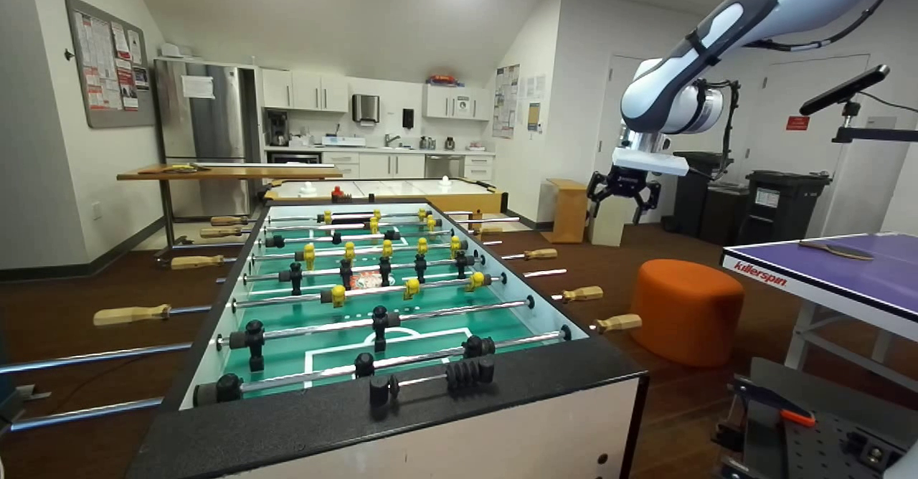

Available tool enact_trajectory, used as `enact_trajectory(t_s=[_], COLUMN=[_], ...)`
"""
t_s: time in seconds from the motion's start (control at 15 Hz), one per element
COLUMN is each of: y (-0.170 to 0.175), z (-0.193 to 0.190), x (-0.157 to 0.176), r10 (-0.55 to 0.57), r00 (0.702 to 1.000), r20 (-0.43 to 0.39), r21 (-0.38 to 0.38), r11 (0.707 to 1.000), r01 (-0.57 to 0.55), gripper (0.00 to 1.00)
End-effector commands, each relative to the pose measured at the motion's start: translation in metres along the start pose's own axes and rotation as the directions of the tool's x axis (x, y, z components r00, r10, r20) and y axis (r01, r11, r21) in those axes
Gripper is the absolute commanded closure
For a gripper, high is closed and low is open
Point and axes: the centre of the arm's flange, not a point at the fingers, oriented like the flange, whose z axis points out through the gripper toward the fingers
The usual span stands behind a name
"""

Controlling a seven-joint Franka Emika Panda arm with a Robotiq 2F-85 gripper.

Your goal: Roll the handle of the Foosball table

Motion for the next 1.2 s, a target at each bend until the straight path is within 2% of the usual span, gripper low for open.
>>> enact_trajectory(t_s=[0.0,0.13,0.27,0.6,0.67,0.73,0.8,1.07,1.13], y=[0.008,0.015,0.021,0.033,0.034,0.034,0.039,0.040,0.037], z=[0.033,0.053,0.075,0.125,0.132,0.134,0.125,0.136,0.140], x=[-0.001,0.004,0.009,0.015,0.013,0.007,0.004,0.002,0.001], r10=[0.189,0.290,0.391,0.608,0.623,0.586,0.572,0.568,0.594], r00=[0.981,0.956,0.918,0.788,0.777,0.807,0.816,0.819,0.800], r20=[-0.046,-0.056,-0.062,-0.092,-0.091,-0.070,-0.083,-0.081,-0.088], r21=[0.046,0.082,0.117,0.177,0.170,0.130,0.135,0.116,0.149], r11=[0.981,0.955,0.917,0.789,0.778,0.808,0.818,0.821,0.802], r01=[-0.187,-0.285,-0.382,-0.588,-0.605,-0.575,-0.559,-0.558,-0.579], gripper=[0.00,0.00,0.00,0.00,0.00,0.00,0.00,0.00,0.00])
